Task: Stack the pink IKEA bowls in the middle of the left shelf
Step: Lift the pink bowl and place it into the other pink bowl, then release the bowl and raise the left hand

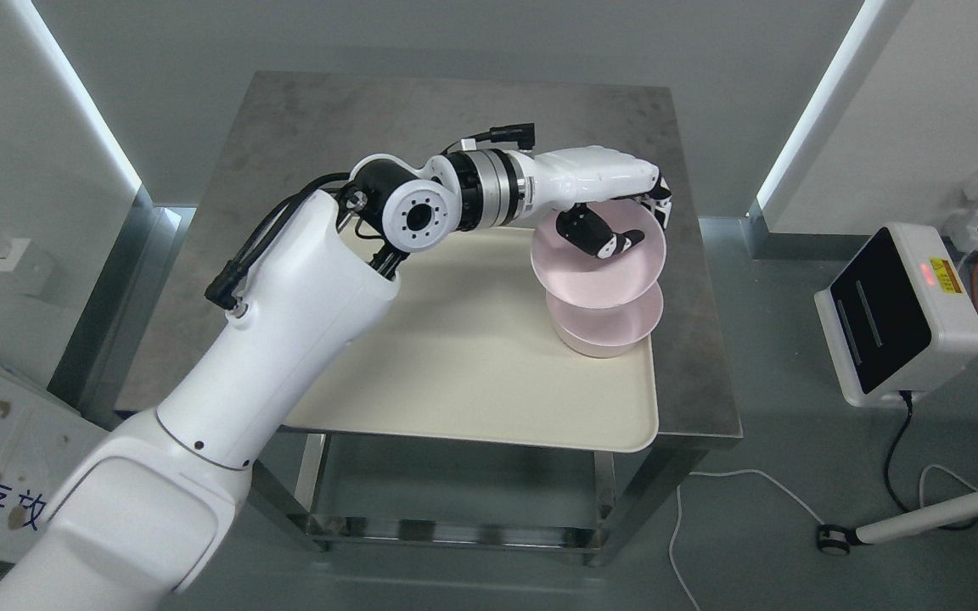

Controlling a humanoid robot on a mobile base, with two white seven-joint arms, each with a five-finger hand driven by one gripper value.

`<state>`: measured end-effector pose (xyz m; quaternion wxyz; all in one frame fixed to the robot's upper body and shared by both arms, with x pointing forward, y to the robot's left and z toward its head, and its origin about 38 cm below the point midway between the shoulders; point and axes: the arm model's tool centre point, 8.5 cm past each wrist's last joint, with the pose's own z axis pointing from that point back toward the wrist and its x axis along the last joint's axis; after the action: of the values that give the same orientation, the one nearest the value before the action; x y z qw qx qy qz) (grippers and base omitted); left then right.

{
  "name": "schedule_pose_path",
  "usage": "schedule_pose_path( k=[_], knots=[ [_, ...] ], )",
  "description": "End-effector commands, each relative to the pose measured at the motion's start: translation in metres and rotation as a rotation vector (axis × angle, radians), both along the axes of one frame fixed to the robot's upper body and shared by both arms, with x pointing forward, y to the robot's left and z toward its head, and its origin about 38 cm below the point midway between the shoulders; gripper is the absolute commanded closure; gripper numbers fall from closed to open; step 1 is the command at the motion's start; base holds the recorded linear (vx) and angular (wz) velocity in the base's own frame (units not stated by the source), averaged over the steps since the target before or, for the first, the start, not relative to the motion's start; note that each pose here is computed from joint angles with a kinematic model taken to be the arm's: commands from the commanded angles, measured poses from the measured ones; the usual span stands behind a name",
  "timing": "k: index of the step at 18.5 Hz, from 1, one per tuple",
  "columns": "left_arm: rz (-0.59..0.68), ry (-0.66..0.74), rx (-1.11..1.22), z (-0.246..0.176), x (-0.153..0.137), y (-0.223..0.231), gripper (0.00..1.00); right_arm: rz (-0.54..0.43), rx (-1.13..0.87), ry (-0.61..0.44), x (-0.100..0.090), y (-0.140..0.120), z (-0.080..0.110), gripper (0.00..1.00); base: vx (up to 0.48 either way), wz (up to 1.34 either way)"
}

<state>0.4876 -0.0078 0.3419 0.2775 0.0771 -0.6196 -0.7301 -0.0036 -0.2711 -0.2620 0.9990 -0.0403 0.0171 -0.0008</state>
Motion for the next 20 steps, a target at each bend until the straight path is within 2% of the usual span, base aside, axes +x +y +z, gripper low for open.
schedule_pose_path(
  k=[1, 7, 10, 11, 12, 13, 20],
  knots=[
    [-0.071, -0.008, 0.142, -0.026, -0.014, -0.033, 0.97, -0.01, -0.018, -0.006, -0.007, -0.011, 0.001, 0.0, 0.0, 0.0],
    [-0.011, 0.014, 0.153, -0.033, 0.002, -0.022, 0.93, -0.01, -0.018, -0.006, -0.007, -0.011, 0.001, 0.0, 0.0, 0.0],
    [0.02, -0.004, 0.161, -0.032, 0.008, -0.016, 0.86, -0.01, -0.018, -0.006, -0.007, -0.011, 0.001, 0.0, 0.0, 0.0],
    [0.03, -0.011, 0.157, -0.029, 0.01, -0.014, 0.8, -0.01, -0.018, -0.005, -0.007, -0.011, 0.001, 0.0, 0.0, 0.0],
    [0.039, -0.011, 0.141, -0.025, 0.012, -0.011, 0.64, -0.01, -0.018, -0.006, -0.007, -0.011, 0.001, 0.0, 0.0, 0.0],
    [0.05, -0.011, 0.129, -0.022, 0.014, -0.007, 0.57, -0.01, -0.018, -0.005, -0.007, -0.011, 0.001, 0.0, 0.0, 0.0],
    [0.135, 0.005, 0.001, 0.008, 0.037, 0.026, 0.55, -0.011, -0.018, -0.006, -0.007, -0.011, 0.001, 0.0, 0.0, 0.0]
  ],
)
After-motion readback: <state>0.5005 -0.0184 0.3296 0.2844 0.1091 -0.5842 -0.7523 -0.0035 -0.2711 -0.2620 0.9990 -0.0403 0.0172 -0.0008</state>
